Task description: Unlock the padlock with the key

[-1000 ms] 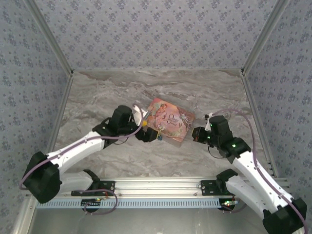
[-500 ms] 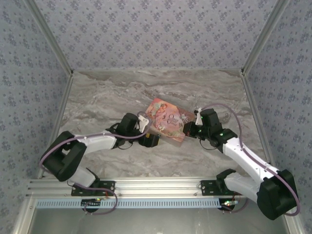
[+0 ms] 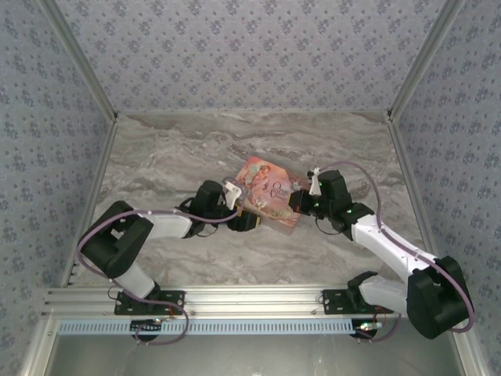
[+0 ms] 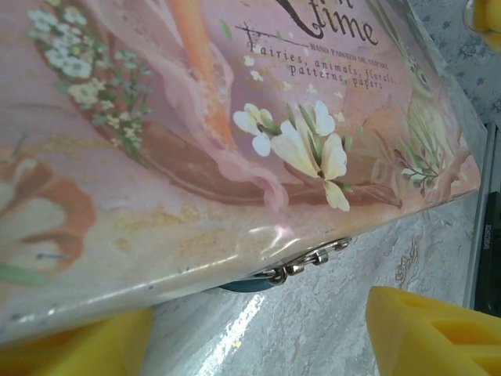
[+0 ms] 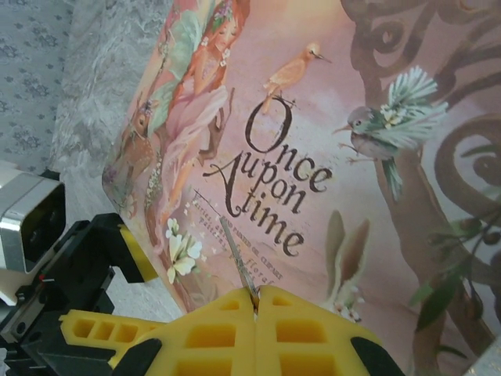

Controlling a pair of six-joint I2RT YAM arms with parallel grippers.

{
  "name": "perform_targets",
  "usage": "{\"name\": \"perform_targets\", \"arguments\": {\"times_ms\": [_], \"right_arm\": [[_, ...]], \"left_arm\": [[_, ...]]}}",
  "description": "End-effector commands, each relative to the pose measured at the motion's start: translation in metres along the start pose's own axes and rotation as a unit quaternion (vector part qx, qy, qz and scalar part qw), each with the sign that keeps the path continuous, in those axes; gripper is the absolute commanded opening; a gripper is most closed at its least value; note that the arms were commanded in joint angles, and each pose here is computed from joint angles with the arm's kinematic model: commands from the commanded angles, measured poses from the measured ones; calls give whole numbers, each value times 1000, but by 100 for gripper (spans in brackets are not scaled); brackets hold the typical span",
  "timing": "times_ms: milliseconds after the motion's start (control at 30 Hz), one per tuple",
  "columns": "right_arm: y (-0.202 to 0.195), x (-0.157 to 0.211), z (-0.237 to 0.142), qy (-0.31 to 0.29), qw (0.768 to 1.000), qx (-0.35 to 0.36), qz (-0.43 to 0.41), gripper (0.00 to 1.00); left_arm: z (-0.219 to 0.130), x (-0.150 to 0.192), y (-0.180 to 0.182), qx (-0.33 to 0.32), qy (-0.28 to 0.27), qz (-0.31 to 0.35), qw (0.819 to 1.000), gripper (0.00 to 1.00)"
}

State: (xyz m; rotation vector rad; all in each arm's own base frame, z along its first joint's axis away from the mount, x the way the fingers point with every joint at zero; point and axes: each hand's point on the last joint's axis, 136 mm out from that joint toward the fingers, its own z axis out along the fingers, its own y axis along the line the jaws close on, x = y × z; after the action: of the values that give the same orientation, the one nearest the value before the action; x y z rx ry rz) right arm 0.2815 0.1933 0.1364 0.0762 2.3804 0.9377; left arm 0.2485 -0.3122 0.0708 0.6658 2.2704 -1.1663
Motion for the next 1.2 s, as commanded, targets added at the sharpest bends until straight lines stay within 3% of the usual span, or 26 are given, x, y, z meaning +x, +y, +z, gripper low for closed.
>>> {"name": "perform_targets", "arguments": {"times_ms": [0, 200, 400, 867, 1167], "right_arm": [[2, -7, 5, -10, 1000, -6, -6, 0], [-19, -1, 13, -2, 999, 37, 12, 0], [-31, 2, 20, 8, 998, 63, 19, 0], [-34, -1, 28, 9, 998, 67, 11, 0], [-33, -2, 31, 10, 998, 64, 10, 0]], "left_arm": [[2, -8, -3, 21, -14, 11, 1000, 68], [3, -24, 12, 24, -44, -9, 999, 65], [3, -32, 19, 21, -34, 5, 999, 64], [-1, -10, 16, 56, -42, -22, 997, 62], [8, -10, 13, 59, -32, -14, 998, 68]]}}
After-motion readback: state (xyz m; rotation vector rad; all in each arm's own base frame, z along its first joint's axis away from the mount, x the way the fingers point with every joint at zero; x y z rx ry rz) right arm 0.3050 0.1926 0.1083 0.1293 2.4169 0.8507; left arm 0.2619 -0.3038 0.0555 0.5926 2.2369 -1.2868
